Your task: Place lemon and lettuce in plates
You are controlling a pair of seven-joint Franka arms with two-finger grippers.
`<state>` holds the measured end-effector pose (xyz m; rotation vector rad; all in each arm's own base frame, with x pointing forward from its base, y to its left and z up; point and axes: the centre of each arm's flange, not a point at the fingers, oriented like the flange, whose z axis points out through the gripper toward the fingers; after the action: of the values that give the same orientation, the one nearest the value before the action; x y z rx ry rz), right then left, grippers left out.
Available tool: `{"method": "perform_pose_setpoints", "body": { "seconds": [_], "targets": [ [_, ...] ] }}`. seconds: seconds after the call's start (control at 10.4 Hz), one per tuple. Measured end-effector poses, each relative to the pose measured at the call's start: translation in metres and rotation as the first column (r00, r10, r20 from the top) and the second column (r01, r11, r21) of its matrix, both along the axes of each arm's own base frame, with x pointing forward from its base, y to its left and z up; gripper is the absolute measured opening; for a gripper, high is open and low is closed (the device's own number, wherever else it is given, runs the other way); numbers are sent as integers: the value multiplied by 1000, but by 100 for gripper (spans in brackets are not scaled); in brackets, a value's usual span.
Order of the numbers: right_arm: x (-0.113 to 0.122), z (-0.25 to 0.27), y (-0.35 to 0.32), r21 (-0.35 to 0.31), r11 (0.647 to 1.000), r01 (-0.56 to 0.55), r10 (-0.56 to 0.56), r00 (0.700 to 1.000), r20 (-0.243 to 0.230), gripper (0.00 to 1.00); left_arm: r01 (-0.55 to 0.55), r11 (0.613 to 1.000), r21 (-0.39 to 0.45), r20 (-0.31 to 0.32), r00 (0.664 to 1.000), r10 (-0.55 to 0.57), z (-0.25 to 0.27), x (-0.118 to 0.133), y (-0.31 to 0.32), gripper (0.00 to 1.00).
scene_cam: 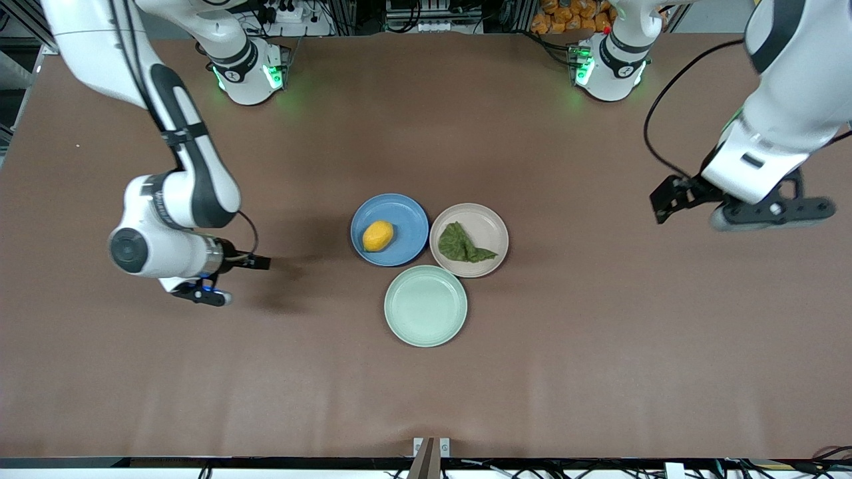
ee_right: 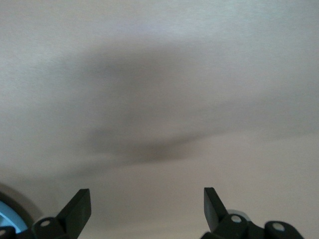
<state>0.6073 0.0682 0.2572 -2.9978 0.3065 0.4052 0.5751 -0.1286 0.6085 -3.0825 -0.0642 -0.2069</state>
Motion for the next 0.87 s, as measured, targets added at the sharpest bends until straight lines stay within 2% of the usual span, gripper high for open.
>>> {"method": "perform_pose_setpoints", "body": {
  "seconds": [0.19,0.29,0.58,0.87],
  "targets": [
    [-15,8,-15,1,999,-40,40,999,8,100,13,1000,9,-9,1000,-13,13,-8,16,100],
    [-24,16,-22,-1,999,-47,47,998,29,100,29,1000,13,-24,999,-28,15,-11,22,100],
    [-41,73,-38,-50,996,-72,79,983,164,100,29,999,20,-43,999,-28,37,-19,35,100],
    [-45,158,-62,-130,989,-68,106,943,314,100,43,999,-2,-42,998,-43,46,-24,34,100]
  ]
}}
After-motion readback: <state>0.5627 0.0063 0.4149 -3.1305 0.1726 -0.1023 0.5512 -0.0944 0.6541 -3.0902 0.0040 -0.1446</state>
